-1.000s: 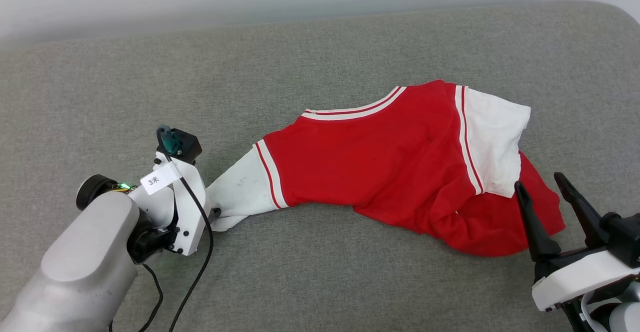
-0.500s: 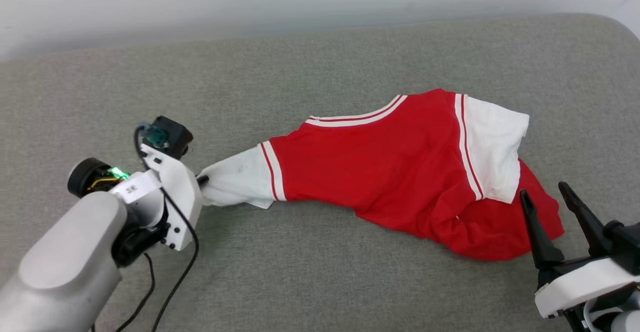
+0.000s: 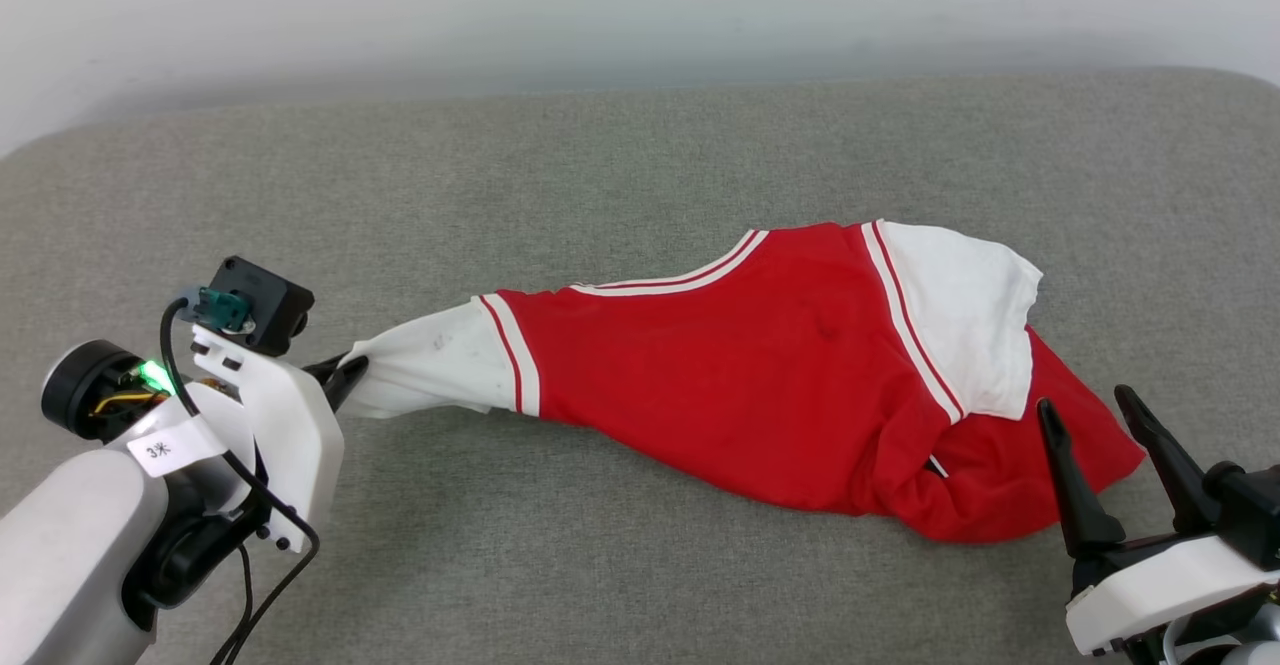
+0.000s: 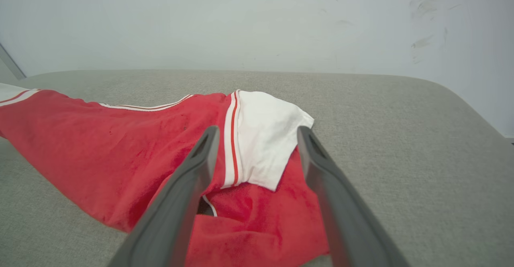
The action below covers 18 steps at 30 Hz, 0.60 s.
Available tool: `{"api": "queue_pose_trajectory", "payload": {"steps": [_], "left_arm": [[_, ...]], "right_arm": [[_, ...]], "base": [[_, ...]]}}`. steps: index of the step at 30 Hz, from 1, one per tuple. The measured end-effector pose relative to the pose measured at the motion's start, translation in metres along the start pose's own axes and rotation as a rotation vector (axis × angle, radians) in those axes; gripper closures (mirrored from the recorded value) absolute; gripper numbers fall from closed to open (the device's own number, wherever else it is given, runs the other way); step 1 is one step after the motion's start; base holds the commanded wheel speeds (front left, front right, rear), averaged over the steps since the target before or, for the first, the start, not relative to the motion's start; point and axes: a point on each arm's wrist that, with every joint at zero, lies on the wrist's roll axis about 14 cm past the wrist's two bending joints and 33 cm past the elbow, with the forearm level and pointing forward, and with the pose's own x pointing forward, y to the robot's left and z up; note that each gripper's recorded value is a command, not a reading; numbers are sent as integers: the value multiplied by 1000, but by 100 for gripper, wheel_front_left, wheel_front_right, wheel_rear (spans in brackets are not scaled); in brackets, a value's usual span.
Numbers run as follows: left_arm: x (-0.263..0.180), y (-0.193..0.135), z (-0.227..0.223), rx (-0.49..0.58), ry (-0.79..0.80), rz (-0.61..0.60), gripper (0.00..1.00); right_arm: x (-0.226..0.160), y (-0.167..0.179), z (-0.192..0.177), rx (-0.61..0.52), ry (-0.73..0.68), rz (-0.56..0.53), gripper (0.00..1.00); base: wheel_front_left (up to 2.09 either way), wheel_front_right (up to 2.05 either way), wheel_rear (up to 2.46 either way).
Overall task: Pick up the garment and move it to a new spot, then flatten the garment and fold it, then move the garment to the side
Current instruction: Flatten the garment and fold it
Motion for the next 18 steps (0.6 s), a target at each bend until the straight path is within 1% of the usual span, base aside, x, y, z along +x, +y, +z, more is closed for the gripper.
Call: {"api": "queue_pose_trajectory", "payload": {"steps": [4, 7, 14, 18], "left_arm": [[7, 0, 7, 16, -13, 2, 100], [20, 4, 16, 50, -22, 11, 100], [70, 13, 25, 73, -11, 10, 100], [103, 21, 21, 44, 19, 17, 100]], "right_arm": [[2, 1, -2, -1, 7, 3, 0], [6, -4, 0, -9, 3, -3, 0], [13, -17, -8, -23, 24, -36, 0], [16, -26, -13, -31, 36, -58, 0]], "base": [[0, 0, 0], [0, 0, 0], [0, 0, 0], [0, 0, 0]]}}
